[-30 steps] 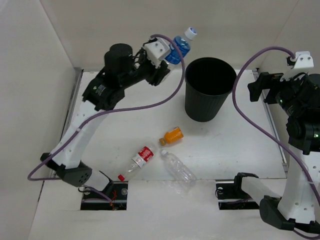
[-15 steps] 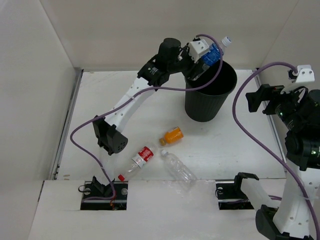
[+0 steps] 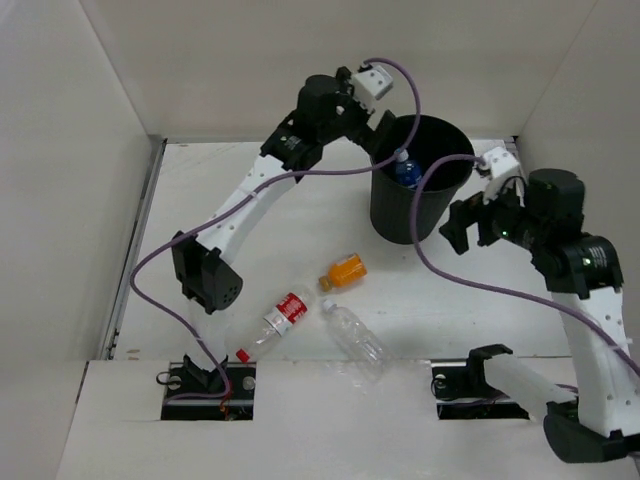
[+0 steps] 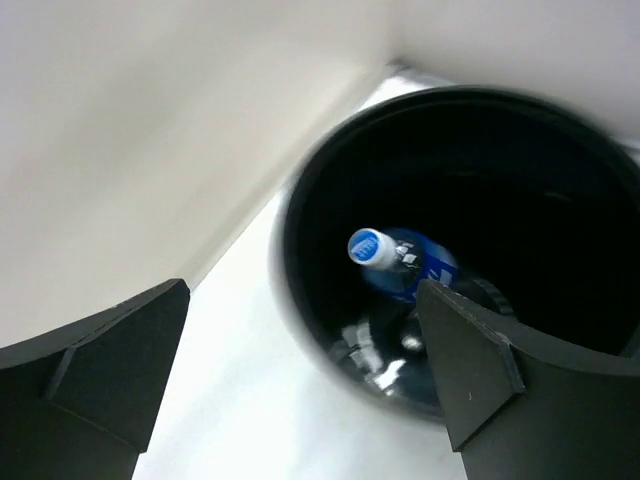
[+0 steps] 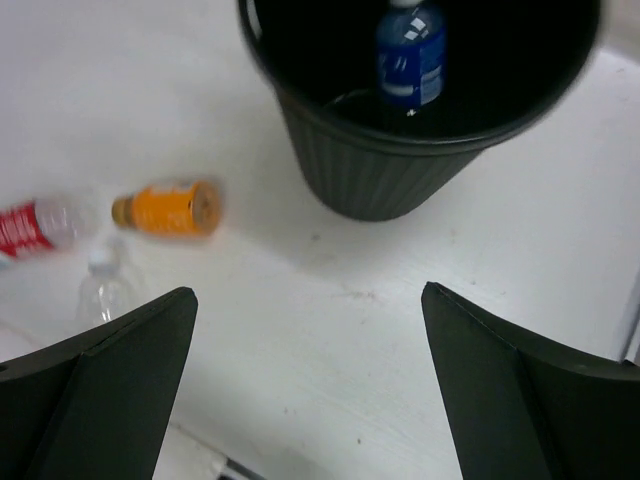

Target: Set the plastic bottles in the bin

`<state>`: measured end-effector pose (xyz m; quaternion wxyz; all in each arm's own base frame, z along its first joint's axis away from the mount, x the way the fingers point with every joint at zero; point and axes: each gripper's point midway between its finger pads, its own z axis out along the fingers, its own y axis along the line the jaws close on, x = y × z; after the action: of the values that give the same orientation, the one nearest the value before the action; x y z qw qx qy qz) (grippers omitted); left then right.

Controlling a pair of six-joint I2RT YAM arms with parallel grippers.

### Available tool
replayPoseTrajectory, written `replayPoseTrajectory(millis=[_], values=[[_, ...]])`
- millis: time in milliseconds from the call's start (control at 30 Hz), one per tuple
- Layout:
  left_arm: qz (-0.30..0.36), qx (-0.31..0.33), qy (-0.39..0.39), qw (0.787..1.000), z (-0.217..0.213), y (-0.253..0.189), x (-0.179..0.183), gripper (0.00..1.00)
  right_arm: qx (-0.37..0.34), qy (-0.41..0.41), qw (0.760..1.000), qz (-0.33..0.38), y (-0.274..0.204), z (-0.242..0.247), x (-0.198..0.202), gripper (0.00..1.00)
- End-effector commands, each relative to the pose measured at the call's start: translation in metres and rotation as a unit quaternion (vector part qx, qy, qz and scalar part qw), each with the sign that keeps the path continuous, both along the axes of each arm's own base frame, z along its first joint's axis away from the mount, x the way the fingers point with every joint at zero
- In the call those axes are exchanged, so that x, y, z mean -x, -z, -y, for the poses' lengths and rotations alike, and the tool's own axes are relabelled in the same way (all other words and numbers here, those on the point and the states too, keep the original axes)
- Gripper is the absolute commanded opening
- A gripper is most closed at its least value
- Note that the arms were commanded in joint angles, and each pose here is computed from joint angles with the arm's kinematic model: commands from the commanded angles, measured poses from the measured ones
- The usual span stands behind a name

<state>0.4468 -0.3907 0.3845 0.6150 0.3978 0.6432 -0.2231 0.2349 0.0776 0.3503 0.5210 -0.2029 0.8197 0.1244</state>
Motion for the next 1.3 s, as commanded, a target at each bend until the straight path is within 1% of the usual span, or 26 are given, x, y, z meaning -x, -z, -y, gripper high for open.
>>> replayPoseTrajectory(millis=[0, 67, 167, 233, 333, 400, 500, 567, 600, 733, 800, 867, 933, 1000, 1100, 1167, 1267], values=[[0.108, 0.077, -0.133, 0.982, -0.098, -0.117, -0.001, 1.0, 0.094, -0.064, 0.993, -0.015, 0.031, -0.012, -0.006, 1.0], [0.133, 0.053, -0.196, 0.97, -0.144, -0.123, -0.004, 1.0, 0.13, -0.108, 0.985, -0.014, 0.04, -0.029, -0.01, 1.0], [0.17, -0.012, -0.269, 0.948, -0.215, -0.12, 0.0, 1.0, 0.174, -0.165, 0.971, -0.016, 0.06, -0.059, -0.02, 1.0], [0.173, -0.05, -0.302, 0.936, -0.262, -0.111, 0.008, 1.0, 0.194, -0.199, 0.96, -0.017, 0.076, -0.082, -0.023, 1.0], [0.158, -0.09, -0.345, 0.921, -0.328, -0.092, 0.027, 1.0, 0.222, -0.266, 0.938, 0.023, 0.099, -0.122, -0.027, 1.0], [0.15, -0.103, -0.37, 0.911, -0.364, -0.084, 0.047, 1.0, 0.251, -0.313, 0.914, 0.064, 0.116, -0.146, -0.026, 1.0], [0.143, -0.125, -0.395, 0.899, -0.4, -0.073, 0.085, 1.0, 0.302, -0.39, 0.862, 0.118, 0.147, -0.177, -0.019, 1.0], [0.144, -0.141, -0.402, 0.893, -0.414, -0.066, 0.11, 1.0, 0.333, -0.438, 0.823, 0.142, 0.169, -0.194, -0.013, 1.0], [0.146, -0.147, -0.406, 0.89, -0.419, -0.062, 0.122, 1.0, 0.339, -0.454, 0.81, 0.152, 0.175, -0.204, -0.012, 1.0], [0.141, -0.157, -0.418, 0.884, -0.431, -0.048, 0.159, 1.0, 0.348, -0.489, 0.779, 0.183, 0.195, -0.231, -0.021, 1.0], [0.141, -0.157, -0.42, 0.883, -0.432, -0.042, 0.172, 1.0, 0.366, -0.5, 0.757, 0.207, 0.206, -0.24, -0.03, 1.0], [0.14, -0.157, -0.423, 0.881, -0.433, -0.037, 0.181, 1.0, 0.381, -0.508, 0.741, 0.218, 0.217, -0.245, -0.038, 1.0], [0.137, -0.157, -0.424, 0.881, -0.433, -0.032, 0.187, 1.0, 0.391, -0.516, 0.734, 0.205, 0.228, -0.244, -0.046, 1.0], [0.138, -0.157, -0.424, 0.881, -0.432, -0.031, 0.192, 1.0, 0.396, -0.533, 0.726, 0.177, 0.241, -0.239, -0.046, 1.0], [0.143, -0.155, -0.422, 0.881, -0.431, -0.035, 0.196, 1.0, 0.391, -0.571, 0.711, 0.125, 0.261, -0.23, -0.034, 1.0], [0.146, -0.153, -0.42, 0.882, -0.43, -0.037, 0.197, 1.0, 0.386, -0.584, 0.706, 0.11, 0.268, -0.228, -0.028, 1.0], [0.148, -0.147, -0.422, 0.882, -0.43, -0.039, 0.195, 1.0, 0.39, -0.583, 0.707, 0.09, 0.28, -0.226, -0.027, 0.91]])
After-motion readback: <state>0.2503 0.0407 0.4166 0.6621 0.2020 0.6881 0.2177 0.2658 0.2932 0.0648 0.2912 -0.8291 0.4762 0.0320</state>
